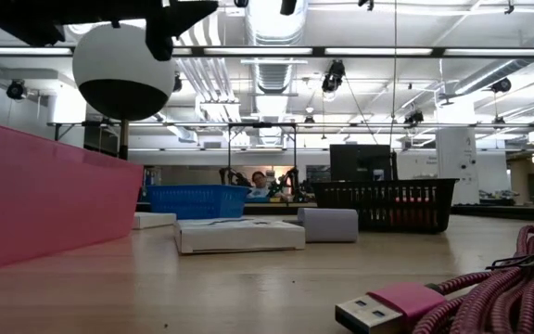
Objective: Pick and place items into bin
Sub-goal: Put the blue charger cable into the pink bin
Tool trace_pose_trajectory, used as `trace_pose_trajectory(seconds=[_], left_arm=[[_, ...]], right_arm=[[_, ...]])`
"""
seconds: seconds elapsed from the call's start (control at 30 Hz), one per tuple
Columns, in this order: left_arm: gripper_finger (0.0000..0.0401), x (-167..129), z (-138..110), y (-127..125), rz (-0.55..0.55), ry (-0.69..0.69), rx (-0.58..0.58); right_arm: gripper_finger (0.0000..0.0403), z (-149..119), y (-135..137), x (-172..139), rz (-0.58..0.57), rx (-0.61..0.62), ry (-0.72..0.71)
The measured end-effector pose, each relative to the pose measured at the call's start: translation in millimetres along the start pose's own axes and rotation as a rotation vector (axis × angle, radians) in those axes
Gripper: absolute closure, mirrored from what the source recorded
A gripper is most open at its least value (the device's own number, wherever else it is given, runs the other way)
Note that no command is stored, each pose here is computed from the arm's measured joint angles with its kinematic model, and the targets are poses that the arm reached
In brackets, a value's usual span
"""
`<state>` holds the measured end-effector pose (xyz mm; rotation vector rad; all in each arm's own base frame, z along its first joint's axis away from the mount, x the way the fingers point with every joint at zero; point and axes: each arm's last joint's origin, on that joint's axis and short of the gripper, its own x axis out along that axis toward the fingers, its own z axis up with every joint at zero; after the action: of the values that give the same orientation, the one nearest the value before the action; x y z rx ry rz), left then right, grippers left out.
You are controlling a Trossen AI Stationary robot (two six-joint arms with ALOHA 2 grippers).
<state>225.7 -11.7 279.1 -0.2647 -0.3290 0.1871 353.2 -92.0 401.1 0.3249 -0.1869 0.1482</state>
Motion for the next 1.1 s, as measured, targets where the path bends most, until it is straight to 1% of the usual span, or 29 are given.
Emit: trace_pose_trajectory(seconds=[0.33, 0.53, 0.7, 1.1], left_arm=[[0.0205, 21.6, 5.7, -6.3, 0.022, -0.019, 0.111], [0.0205, 30.3, 0.9, -1.7, 0.07, -0.005, 0.125], [0.0205, 34.9, -3.8, -0.1, 0.079, 0.009, 0.131], [0.0205, 47.3, 3.0, 0.0, 0.093, -0.014, 0.132]], right_arm=[[0.0394, -2.5, -0.6, 0.2, -0.008, 0.009, 0.02], [0.0394, -3.5, 0.1, 0.5, -0.004, 0.01, 0.023], [0.0394, -3.6, 0.3, 0.5, -0.004, 0.01, 0.024], [0.0394, -4.3, 1.2, 0.9, 0.0, 0.011, 0.027]])
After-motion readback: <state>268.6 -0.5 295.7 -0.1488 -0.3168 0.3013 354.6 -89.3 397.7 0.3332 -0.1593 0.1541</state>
